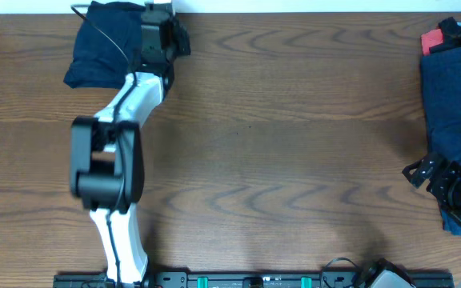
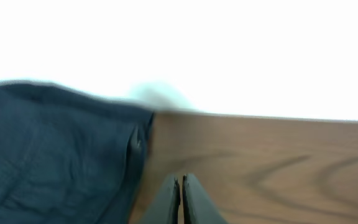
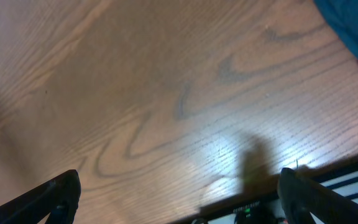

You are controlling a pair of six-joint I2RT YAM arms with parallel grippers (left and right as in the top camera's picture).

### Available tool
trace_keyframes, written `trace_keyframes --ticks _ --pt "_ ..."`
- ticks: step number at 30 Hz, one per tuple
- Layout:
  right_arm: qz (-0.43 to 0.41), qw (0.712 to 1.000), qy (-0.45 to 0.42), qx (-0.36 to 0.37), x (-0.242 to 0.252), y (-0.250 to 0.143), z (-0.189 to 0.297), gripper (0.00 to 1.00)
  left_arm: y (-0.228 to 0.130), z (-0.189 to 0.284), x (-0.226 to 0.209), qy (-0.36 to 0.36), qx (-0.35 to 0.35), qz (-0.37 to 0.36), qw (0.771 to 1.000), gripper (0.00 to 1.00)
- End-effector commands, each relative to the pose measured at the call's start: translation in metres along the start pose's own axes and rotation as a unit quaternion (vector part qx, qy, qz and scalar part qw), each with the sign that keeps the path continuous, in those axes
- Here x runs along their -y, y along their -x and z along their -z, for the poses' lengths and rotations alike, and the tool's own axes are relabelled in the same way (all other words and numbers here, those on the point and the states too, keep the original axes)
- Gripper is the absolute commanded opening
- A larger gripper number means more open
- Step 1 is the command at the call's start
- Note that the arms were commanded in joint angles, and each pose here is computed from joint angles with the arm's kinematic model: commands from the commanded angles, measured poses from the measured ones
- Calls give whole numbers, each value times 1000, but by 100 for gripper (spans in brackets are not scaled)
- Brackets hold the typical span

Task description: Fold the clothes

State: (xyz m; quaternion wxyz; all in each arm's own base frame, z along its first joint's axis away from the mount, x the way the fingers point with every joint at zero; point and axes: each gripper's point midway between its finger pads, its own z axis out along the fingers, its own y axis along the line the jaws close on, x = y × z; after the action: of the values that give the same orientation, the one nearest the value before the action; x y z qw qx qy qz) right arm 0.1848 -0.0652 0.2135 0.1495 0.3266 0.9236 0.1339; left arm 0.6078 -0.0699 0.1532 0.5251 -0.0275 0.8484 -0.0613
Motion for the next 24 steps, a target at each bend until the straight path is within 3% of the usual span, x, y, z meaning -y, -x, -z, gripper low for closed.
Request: trace_keyframes --ticks 1,6,12,24 --pt "8 1000 1 0 -1 1 1 99 43 35 -13 12 22 -2 1000 6" --pt "16 1000 2 0 -1 1 1 99 40 55 -65 67 -15 -10 998 6" --pt "16 1000 2 2 -1 2 1 99 -7 52 -129 118 -97 17 988 6" --pt "14 1000 2 -4 -1 -1 1 99 -104 19 -158 136 -208 33 968 6"
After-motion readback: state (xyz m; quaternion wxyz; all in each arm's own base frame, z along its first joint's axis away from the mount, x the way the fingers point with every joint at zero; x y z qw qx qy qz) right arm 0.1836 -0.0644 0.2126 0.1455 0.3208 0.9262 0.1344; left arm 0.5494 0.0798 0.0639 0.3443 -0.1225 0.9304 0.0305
